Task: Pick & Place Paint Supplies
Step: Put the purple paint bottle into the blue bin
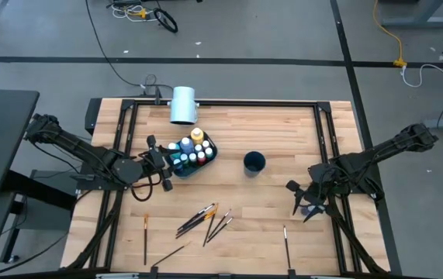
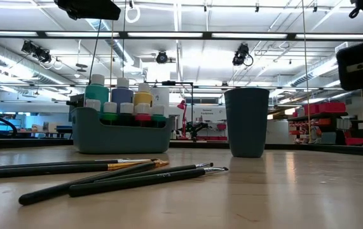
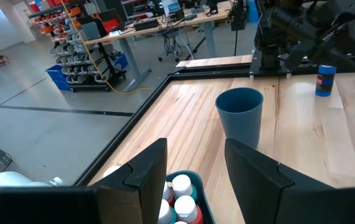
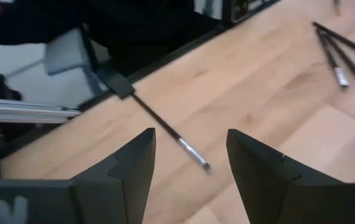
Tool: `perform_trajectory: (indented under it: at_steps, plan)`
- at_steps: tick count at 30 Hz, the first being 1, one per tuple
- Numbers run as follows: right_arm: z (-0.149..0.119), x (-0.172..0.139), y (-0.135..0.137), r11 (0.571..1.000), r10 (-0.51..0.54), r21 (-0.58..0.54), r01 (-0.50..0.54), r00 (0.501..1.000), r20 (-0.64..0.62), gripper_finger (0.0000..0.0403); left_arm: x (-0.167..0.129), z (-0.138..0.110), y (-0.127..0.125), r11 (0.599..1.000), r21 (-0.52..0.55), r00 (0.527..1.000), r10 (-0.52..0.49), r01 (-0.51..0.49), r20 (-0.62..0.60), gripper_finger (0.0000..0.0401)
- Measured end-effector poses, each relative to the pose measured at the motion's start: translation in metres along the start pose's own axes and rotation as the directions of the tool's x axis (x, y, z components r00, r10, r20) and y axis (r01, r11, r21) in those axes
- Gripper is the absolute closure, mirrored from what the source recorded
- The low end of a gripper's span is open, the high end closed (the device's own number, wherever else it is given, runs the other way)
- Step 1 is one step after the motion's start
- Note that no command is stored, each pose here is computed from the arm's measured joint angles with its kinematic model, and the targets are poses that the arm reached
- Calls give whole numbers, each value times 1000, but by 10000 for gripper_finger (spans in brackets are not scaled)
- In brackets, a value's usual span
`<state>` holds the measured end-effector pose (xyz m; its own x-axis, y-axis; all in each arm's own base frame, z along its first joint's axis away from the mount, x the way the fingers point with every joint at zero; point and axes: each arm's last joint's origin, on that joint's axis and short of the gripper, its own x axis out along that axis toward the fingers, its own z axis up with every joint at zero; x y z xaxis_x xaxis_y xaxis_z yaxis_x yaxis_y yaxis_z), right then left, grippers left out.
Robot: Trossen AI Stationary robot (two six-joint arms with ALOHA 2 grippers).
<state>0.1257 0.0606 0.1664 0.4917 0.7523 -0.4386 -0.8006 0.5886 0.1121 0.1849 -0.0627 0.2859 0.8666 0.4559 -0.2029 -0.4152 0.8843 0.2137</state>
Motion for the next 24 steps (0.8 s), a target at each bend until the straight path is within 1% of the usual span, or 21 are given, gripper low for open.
perform_trajectory:
  at_steps: [4,6,11,15,19,24]
  plan:
    - [-1,0,3,993,91,68,-91,996,9,203,0,0,0,1000,0,1000,0,0,0,230]
    - [-2,0,4,990,115,77,-115,993,-1,203,0,0,0,1000,0,1000,0,0,0,230]
    - [-4,0,3,995,65,74,-63,998,-26,203,0,0,0,1000,0,1000,0,0,0,230]
    - [-10,2,4,995,92,27,-91,996,-17,203,0,0,0,1000,0,1000,0,0,0,230]
    - [-21,7,7,992,109,65,-110,994,17,203,0,0,0,1000,0,1000,0,0,0,230]
    - [-35,11,10,991,125,48,-126,992,29,203,0,0,0,1000,0,1000,0,0,0,230]
